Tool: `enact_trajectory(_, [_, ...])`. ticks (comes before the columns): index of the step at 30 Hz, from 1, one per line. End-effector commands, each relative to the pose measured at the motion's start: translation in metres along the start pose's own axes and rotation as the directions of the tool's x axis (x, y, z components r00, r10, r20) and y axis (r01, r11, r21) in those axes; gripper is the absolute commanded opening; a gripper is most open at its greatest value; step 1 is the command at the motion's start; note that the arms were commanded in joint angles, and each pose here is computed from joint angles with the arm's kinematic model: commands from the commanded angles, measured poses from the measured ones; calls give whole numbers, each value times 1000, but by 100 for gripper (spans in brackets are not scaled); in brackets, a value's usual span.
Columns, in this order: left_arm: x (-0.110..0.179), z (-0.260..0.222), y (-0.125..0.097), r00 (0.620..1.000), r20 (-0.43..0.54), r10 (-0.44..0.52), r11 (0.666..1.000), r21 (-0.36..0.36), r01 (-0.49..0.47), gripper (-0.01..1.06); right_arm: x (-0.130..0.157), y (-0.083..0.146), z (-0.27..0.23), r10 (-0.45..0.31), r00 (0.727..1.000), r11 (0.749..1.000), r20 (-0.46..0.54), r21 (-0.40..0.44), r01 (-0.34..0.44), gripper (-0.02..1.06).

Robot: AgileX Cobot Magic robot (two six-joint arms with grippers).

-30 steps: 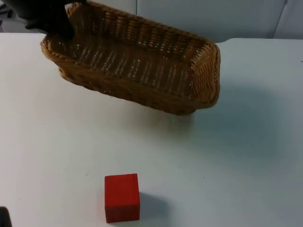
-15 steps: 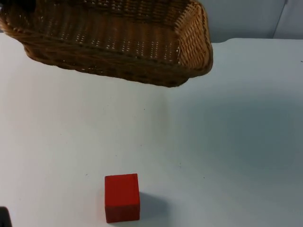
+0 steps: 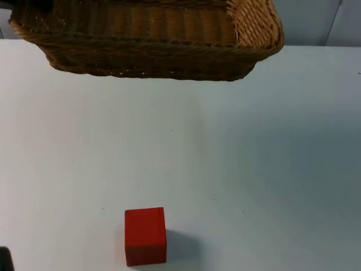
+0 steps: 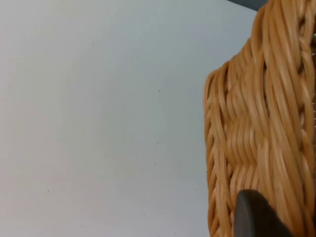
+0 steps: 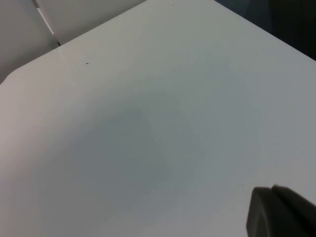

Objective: Pick up the basket with the left hand and place the cube into the basket with the right hand.

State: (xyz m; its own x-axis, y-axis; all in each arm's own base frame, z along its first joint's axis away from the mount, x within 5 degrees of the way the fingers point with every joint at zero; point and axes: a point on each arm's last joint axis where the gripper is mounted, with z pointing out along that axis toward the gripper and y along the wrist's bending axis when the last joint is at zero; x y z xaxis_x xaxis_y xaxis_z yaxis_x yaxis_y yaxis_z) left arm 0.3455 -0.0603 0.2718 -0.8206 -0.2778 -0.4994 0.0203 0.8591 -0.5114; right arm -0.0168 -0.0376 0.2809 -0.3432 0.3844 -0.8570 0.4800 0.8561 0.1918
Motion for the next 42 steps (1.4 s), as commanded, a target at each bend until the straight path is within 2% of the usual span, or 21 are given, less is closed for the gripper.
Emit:
enact_trajectory(1, [0,1,0,999,20,-30,1000,7,30,0,1,0,1,-5,1000,1000,3,7,5,0])
enact_trajectory(5, [7,12,10,1000,-26,-2,999,-39,1,0,1,0,1,-5,1000,1000,3,7,5,0])
enact_trajectory(10, [14,22,17,996,-92,3,998,-59,-9,0,1,0,1,-5,1000,1000,3,7,5,0])
enact_trajectory(42, [14,23,19,996,-92,18,997,-70,-24,0,1,0,1,-5,1000,1000,3,7,5,0])
